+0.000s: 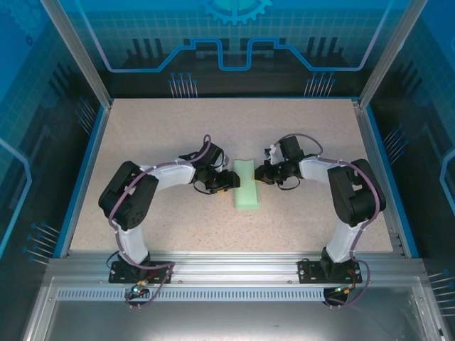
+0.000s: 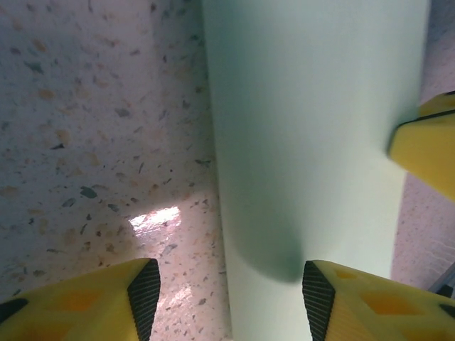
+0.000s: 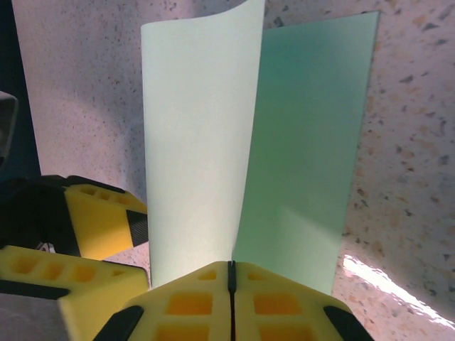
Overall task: Fold a paper plane with a square sheet of paper (fold left side to right side)
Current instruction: First fold in half a square sheet of paper at the center of the table.
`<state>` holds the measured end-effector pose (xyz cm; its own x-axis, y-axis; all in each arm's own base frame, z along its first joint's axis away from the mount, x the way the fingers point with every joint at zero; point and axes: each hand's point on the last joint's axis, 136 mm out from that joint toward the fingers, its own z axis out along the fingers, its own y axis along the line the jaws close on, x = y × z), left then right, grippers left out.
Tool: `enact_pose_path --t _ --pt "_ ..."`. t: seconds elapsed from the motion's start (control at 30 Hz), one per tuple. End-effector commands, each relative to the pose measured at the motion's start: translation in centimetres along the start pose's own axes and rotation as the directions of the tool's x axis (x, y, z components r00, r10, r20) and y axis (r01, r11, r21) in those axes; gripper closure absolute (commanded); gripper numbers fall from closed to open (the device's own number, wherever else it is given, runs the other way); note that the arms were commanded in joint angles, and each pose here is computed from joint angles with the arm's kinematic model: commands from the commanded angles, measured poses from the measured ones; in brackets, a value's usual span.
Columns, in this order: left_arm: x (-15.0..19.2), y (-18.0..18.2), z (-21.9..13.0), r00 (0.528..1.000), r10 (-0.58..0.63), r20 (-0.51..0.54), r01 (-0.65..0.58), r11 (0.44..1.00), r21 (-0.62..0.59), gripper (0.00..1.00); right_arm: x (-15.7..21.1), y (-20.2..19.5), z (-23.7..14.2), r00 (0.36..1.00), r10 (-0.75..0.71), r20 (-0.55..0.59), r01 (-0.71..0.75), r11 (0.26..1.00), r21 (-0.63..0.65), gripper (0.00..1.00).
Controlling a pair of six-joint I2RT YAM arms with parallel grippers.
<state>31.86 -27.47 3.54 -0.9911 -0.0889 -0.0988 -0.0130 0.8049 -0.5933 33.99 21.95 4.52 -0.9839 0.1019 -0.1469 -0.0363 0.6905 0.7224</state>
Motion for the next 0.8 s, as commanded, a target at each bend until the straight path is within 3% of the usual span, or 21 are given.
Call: enact_pose_path --t 0.0,0.2,0.33,0.43,0.77 --pt "-0.4 -1.6 0.6 1.000 -0.008 -0.013 0.008 1.000 0.027 0.42 -0.2 -0.8 -0.4 1.000 0.009 -0.003 -0.009 1.000 0.023 0.92" --pt "-0.2 -1.3 1.6 0.999 -0.002 -0.034 0.002 1.000 -0.012 0.51 -0.1 -1.4 -0.5 1.000 0.026 -0.001 -0.026 0.999 0.036 0.86" --pt "0.0 -1.0 2.1 0.999 0.004 -0.045 -0.006 0.999 -0.045 0.53 -0.7 -2.1 -2.4 0.997 0.041 0.068 -0.045 0.997 0.059 0.64" --pt "0.1 -1.1 2.1 0.999 0.013 -0.047 -0.016 0.998 -0.054 0.53 -0.8 -2.7 -3.8 0.995 0.029 0.092 -0.038 0.994 0.100 0.55" --pt "0.3 -0.5 2.3 0.998 0.008 -0.056 -0.013 0.996 -0.092 0.53 1.1 -5.7 -5.6 0.997 0.022 0.075 -0.041 0.962 0.271 0.51"
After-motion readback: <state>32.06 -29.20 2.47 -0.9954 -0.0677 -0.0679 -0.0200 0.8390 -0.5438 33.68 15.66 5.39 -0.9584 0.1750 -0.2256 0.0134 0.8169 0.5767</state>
